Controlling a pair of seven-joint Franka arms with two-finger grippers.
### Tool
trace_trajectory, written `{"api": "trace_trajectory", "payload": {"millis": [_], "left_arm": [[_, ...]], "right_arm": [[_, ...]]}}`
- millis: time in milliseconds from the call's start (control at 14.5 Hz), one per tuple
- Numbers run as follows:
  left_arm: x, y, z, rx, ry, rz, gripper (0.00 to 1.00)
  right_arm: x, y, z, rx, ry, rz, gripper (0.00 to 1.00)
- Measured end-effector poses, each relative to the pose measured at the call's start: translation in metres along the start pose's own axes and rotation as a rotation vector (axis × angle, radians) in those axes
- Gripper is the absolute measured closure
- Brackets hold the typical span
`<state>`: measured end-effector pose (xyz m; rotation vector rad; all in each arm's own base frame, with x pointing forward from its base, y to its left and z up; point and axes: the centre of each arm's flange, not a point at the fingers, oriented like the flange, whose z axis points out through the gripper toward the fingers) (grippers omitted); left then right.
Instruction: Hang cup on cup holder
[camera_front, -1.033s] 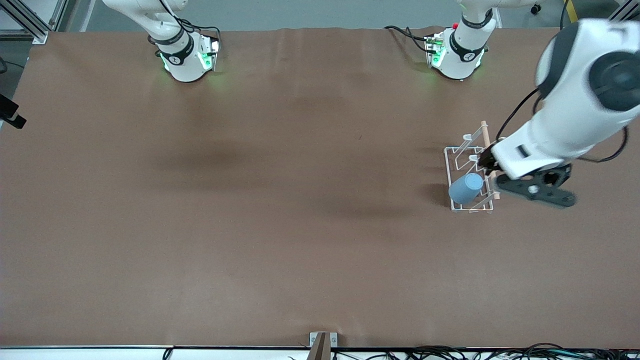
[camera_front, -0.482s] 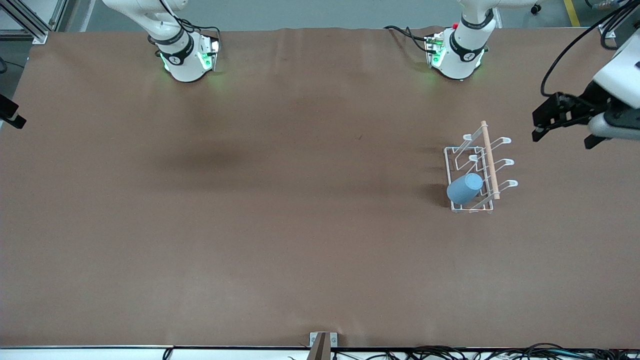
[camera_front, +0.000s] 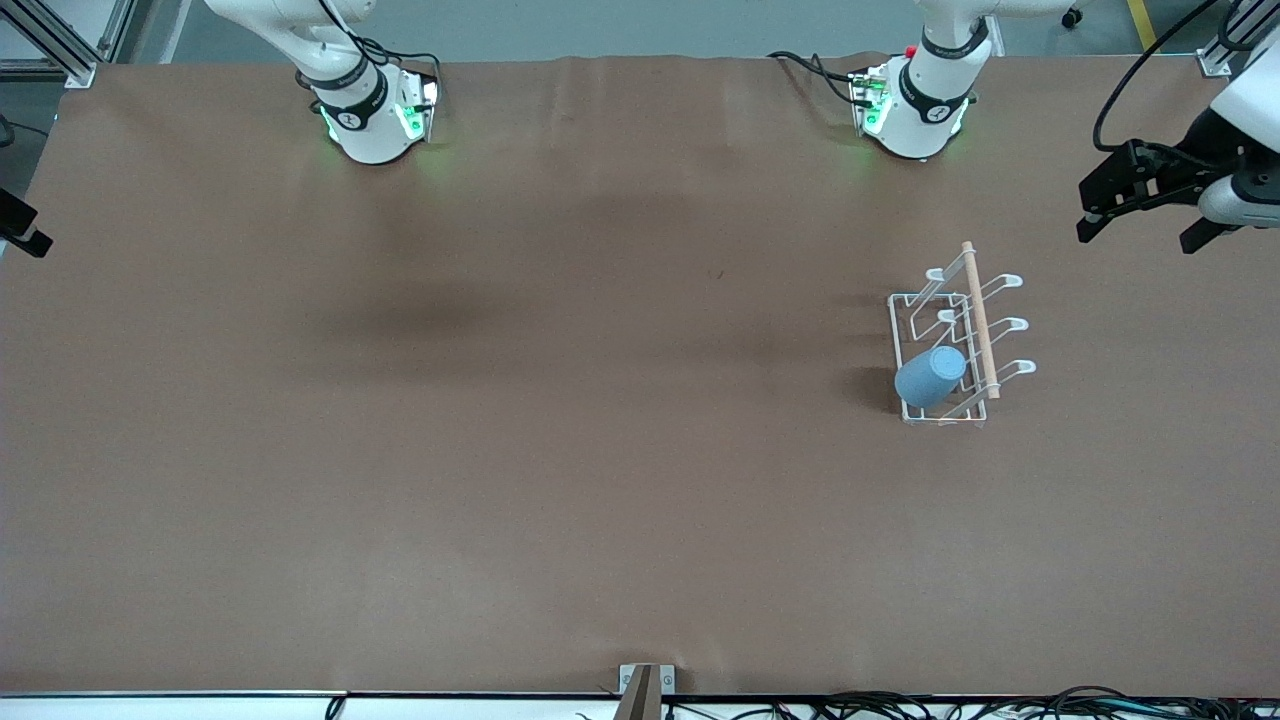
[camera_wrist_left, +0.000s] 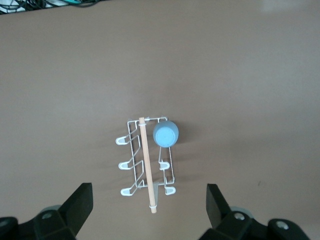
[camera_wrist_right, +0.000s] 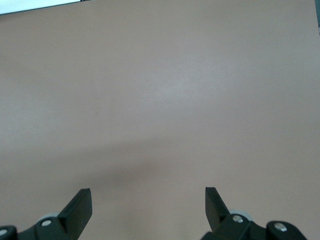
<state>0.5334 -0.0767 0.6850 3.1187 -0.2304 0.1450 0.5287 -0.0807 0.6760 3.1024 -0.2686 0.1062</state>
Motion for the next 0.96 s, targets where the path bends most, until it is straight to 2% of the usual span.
{"api": "trace_trajectory", "payload": {"millis": [964], "left_arm": [[-0.002,-0.004,0.024,0.001,-0.027,-0.021,0.00]], "right_arm": [[0.000,0.001,0.000,0.000,0.000,0.001,0.00]]}}
